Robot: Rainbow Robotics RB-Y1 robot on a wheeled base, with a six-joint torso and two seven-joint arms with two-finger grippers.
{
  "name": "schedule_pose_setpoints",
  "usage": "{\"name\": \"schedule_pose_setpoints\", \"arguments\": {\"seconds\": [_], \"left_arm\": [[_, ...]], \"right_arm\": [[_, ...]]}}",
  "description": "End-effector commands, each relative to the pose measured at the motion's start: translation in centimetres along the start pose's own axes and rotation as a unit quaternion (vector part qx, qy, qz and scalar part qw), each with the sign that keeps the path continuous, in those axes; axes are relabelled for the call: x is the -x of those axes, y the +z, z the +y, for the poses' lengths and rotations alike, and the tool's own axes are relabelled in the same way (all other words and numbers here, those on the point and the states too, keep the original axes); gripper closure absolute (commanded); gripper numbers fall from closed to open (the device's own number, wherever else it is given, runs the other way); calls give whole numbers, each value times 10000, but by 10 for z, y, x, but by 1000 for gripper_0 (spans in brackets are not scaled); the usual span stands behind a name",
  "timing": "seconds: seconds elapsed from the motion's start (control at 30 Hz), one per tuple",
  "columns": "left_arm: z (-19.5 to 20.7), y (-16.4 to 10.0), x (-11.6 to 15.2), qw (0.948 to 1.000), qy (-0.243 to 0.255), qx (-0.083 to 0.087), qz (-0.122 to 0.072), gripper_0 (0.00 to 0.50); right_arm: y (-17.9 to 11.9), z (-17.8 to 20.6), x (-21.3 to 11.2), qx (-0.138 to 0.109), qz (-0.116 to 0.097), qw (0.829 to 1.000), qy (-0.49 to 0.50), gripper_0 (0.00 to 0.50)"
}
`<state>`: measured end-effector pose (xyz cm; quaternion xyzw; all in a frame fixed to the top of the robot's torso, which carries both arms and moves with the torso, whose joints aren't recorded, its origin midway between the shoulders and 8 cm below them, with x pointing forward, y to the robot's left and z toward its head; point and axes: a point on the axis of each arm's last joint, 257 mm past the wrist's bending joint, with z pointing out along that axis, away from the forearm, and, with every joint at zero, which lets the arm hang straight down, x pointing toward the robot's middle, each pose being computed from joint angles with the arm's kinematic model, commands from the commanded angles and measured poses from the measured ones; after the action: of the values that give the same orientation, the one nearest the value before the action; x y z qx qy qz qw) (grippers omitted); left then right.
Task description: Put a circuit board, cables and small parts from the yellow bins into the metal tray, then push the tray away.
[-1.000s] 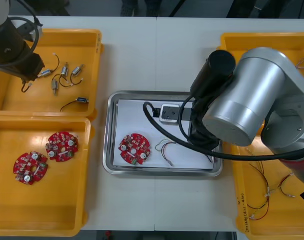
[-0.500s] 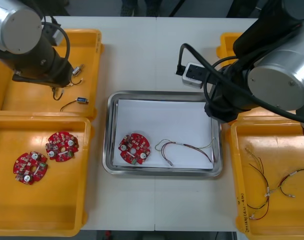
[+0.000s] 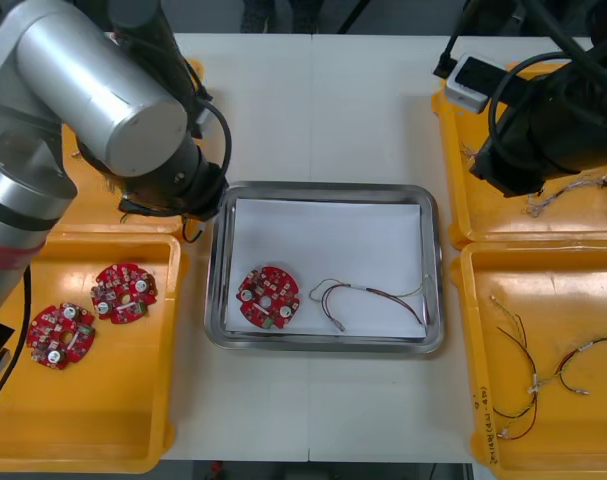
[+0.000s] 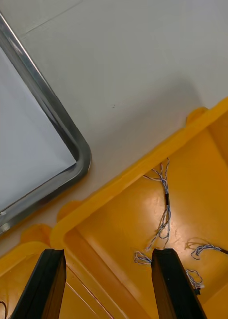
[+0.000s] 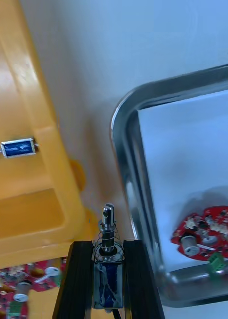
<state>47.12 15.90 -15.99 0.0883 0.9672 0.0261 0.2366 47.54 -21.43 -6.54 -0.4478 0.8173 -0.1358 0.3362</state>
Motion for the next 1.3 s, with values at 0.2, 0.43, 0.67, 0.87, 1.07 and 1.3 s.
{"name": "schedule_pose_setpoints", "arguments": {"seconds": [0.2,0.43,0.67,0.87,1.07,1.3], "left_arm": [[-59,13,-9,9991,-173,-343,-198,498],[-71,34,-4,9985,-243,-400,-278,497],[-76,52,2,9980,-270,-427,-382,498],[-81,65,4,9974,-300,-500,-413,498],[-86,73,6,9968,-319,-559,-466,497],[-87,86,11,9962,-328,-569,-570,498]], "right_arm": [[-22,-66,-25,-458,-5,9952,869,0],[-22,-90,-46,-553,116,9883,1418,0],[-16,-113,-65,-535,302,9773,2030,0],[-8,-128,-86,-619,590,9639,2522,0],[0,-133,-109,-609,838,9503,2935,0],[9,-143,-137,-576,1203,9284,3468,0]]}}
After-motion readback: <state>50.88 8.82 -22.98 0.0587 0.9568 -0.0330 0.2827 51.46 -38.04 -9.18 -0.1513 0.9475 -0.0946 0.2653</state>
